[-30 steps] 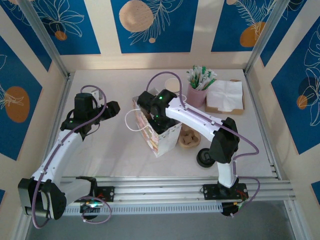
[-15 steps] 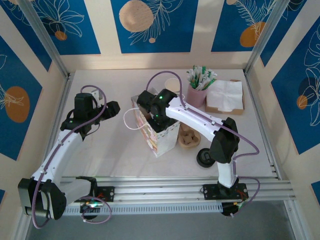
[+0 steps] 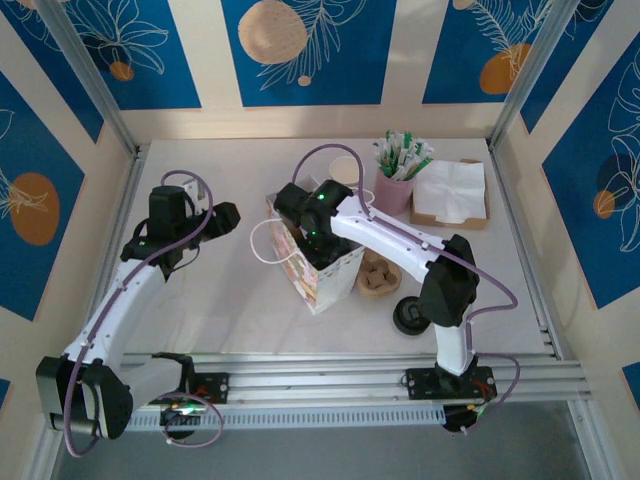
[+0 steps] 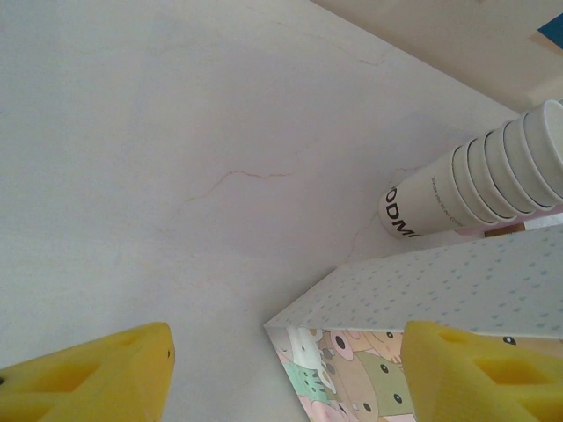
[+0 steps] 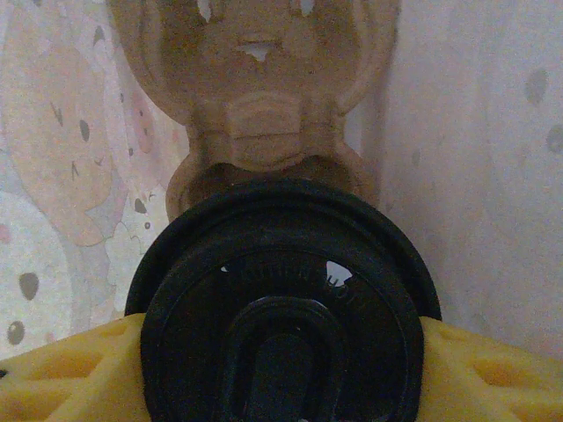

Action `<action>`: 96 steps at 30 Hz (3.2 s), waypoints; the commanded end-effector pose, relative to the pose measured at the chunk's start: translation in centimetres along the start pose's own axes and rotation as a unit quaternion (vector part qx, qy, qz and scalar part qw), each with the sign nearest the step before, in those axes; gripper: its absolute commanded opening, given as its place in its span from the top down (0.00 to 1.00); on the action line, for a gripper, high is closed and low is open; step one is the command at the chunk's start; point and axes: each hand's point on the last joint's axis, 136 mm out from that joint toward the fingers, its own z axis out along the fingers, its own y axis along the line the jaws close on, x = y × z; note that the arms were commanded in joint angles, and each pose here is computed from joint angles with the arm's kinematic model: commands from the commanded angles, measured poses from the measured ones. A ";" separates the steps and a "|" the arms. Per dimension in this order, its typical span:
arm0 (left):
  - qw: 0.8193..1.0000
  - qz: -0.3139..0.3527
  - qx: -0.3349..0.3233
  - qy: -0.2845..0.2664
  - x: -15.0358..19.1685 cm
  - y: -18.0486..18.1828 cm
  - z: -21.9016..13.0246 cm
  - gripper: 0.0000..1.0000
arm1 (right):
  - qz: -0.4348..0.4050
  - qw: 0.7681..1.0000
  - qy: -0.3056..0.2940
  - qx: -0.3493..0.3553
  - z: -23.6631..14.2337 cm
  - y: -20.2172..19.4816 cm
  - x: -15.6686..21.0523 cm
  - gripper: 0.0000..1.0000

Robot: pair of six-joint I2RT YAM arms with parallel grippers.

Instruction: Pack the takeout coffee

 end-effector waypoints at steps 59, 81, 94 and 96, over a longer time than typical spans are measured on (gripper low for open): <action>1.000 0.013 0.005 0.012 0.5 0.1 0.5 0.29 | 0.000 0.993 -0.122 -0.004 -3.9 -0.8 -1.9 0.43; 1.000 0.013 0.005 0.016 0.7 0.1 0.7 0.29 | -0.007 0.999 -0.046 0.018 1.7 -0.5 -0.6 0.43; 1.000 0.012 0.004 0.017 0.7 0.2 0.7 0.28 | 0.004 0.987 -0.158 0.038 -3.2 -1.5 -4.2 0.43; 1.000 0.012 0.003 0.020 0.8 0.3 0.8 0.28 | 0.005 0.985 -0.168 0.039 -3.3 -1.5 -4.8 0.43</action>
